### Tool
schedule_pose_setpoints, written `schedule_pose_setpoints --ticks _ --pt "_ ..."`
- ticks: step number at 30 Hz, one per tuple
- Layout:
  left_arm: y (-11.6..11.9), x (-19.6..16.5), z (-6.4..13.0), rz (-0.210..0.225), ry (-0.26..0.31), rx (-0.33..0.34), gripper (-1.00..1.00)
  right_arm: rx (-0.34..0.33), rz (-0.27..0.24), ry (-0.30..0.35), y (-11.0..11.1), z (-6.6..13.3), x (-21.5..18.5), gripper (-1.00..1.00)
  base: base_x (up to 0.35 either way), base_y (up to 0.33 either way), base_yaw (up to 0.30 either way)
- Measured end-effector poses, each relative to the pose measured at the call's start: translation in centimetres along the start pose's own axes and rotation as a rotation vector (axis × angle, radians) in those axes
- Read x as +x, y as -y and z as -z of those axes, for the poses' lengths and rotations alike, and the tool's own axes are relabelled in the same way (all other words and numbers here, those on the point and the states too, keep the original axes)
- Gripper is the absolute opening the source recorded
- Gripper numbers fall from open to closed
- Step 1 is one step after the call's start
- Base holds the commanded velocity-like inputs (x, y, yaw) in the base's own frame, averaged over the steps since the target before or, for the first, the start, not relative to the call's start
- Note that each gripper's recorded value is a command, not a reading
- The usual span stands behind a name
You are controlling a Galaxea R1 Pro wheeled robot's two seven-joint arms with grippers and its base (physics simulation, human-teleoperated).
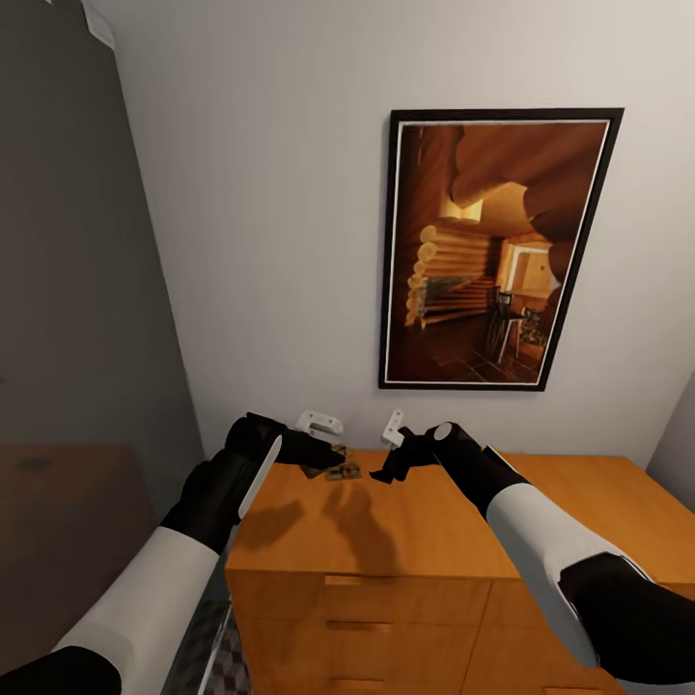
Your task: Take the four mousetraps from the cabinet in the bathroom and place them on the bathroom floor. Make sure all four end up on the same floor surface, and ensure that at least two of them are either under or directly next to the same bathroom sink.
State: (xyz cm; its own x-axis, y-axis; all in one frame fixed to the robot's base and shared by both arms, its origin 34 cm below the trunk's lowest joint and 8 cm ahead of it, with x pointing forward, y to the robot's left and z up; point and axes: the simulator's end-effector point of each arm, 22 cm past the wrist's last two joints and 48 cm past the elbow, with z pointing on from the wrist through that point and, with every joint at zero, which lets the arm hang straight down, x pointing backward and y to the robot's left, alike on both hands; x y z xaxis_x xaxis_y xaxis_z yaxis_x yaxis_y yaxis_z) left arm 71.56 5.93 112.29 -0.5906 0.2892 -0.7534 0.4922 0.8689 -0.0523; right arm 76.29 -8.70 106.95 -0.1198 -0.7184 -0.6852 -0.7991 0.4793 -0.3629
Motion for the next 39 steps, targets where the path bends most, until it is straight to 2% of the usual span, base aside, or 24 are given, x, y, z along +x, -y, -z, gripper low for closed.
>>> schedule_pose_setpoints --ticks 39 --pt "0.05 0.0 -0.02 0.0 0.0 0.0 -1.0 -0.001 0.005 -0.001 -0.06 -0.03 0.0 1.0 0.005 -0.001 0.0"
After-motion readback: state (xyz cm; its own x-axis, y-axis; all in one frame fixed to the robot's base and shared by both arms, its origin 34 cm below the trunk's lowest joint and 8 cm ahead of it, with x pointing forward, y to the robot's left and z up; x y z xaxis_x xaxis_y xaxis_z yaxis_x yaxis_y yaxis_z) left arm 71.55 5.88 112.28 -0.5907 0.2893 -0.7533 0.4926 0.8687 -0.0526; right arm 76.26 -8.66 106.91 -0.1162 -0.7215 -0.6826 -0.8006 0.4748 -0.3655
